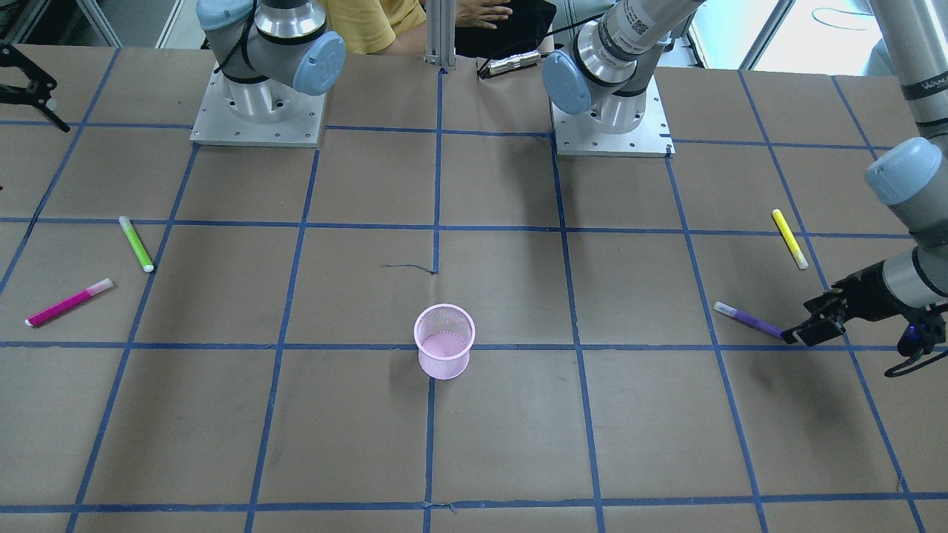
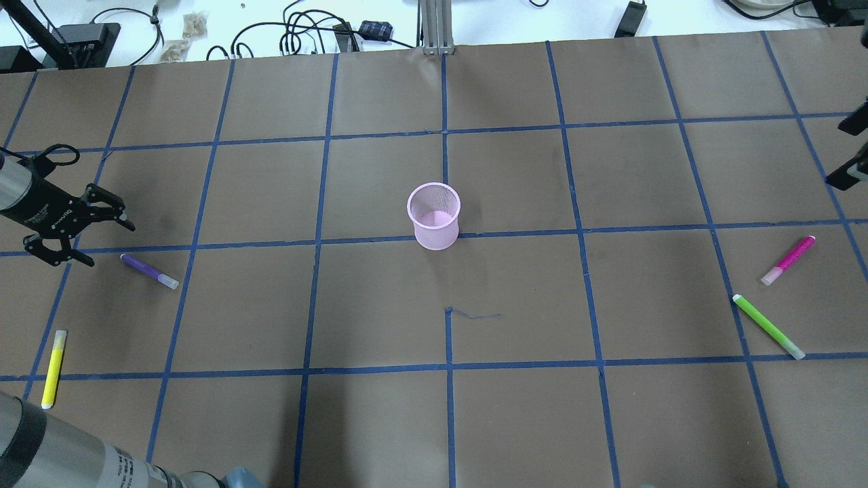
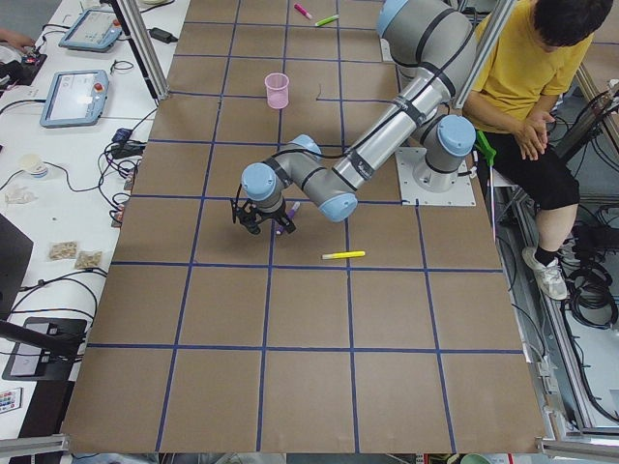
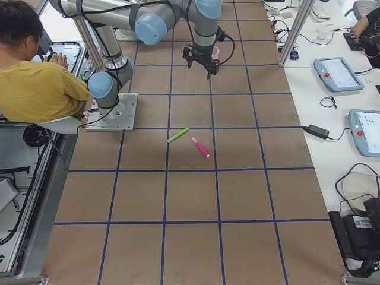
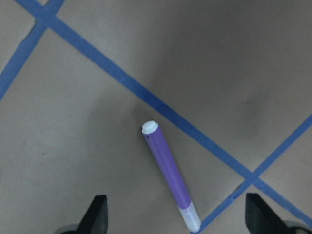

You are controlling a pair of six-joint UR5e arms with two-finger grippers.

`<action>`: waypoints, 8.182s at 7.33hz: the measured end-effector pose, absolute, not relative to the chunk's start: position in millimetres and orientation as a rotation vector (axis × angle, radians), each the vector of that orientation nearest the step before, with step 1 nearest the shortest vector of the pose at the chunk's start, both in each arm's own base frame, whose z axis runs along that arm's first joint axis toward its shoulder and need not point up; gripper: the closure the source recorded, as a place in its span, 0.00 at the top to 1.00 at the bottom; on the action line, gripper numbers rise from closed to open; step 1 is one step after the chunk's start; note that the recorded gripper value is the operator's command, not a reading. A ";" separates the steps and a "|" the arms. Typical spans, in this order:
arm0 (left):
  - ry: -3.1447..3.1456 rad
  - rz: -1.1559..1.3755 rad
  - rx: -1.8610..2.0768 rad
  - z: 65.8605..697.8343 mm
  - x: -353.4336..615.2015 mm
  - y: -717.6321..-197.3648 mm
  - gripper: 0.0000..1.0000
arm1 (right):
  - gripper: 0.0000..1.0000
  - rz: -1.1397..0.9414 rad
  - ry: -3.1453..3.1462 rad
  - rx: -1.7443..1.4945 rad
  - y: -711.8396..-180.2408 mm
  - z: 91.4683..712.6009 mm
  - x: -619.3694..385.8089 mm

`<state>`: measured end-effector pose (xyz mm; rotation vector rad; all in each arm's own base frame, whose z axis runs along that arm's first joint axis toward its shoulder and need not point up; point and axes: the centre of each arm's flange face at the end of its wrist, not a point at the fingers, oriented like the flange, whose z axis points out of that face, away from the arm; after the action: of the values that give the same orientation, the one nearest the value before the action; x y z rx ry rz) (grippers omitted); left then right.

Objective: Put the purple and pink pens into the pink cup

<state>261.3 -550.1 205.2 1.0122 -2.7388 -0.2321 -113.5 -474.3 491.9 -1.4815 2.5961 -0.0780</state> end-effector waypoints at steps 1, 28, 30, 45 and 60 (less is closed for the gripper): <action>-2.722 -0.249 1.029 191.2 263.9 -549.7 0.78 | 1.00 -0.112 2.516 -1.597 -478.1 468.3 -146.1; -2.861 0.053 0.899 374.8 129.1 -574.9 0.04 | 0.04 -0.281 1.722 -2.285 -536.9 314.1 -227.8; -2.897 0.143 0.783 410.0 77.9 -570.7 0.04 | 0.05 -0.229 1.835 -2.235 -537.1 366.7 -142.4; -2.878 0.214 0.612 438.8 -4.7 -563.1 0.04 | 0.06 0.028 2.809 -2.128 -502.3 339.5 390.7; -2.812 0.344 0.650 439.8 -67.2 -579.7 0.04 | 0.73 0.055 2.884 -2.010 -535.0 369.5 353.2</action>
<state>-67.2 -579.7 439.8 0.6495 -2.8123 0.3445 353.2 -535.0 369.5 -2.0101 2.8835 0.0550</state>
